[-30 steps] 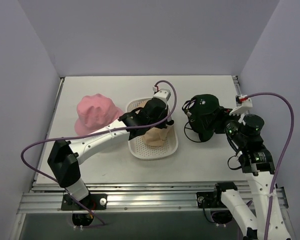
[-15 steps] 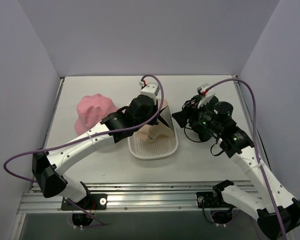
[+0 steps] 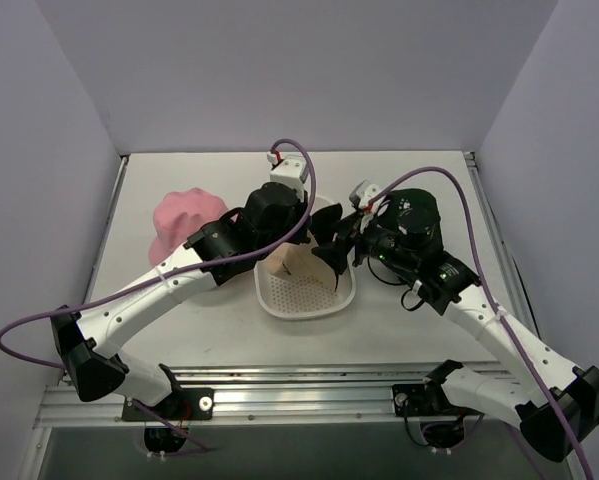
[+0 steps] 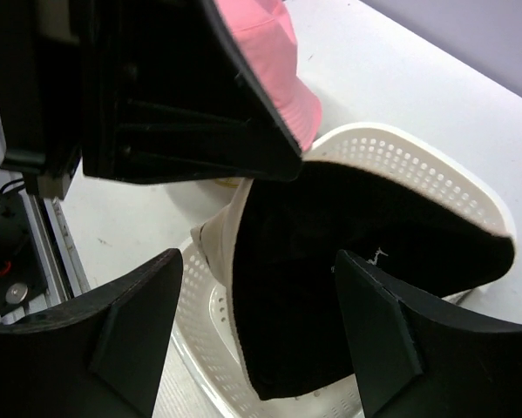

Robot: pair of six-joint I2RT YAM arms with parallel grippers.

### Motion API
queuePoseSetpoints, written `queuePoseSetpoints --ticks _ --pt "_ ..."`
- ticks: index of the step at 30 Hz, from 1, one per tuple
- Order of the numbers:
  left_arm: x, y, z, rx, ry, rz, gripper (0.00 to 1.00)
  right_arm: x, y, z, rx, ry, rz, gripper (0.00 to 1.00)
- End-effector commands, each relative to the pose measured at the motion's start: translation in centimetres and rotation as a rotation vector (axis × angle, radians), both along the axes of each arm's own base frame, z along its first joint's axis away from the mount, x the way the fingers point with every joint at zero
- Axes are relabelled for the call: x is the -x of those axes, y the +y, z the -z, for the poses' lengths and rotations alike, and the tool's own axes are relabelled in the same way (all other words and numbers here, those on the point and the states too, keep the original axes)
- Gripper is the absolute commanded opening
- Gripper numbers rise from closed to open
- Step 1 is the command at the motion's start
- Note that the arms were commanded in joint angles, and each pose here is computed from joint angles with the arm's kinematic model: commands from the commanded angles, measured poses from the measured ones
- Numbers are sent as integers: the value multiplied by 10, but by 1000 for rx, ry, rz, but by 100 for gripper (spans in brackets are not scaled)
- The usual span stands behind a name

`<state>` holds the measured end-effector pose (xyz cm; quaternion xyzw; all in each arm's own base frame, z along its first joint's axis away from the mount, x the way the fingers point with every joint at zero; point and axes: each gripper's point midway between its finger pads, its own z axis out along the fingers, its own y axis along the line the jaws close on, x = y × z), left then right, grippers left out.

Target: Stack the hats

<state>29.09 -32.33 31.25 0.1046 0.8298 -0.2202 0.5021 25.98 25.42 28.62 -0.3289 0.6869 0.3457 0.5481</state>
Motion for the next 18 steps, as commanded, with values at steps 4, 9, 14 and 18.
queuePoseSetpoints --ticks 4,9,14,18 --pt "-3 7 -54 97 -86 -25 2 3 14 7 6 -62 -60 66" --pt "-5 7 -59 106 -95 -34 2 8 24 26 4 -34 -60 65" --pt "-8 8 -68 124 -109 -55 2 5 23 30 -18 3 5 55" --pt "-10 13 -82 124 -127 -74 2 5 15 22 -49 2 52 30"
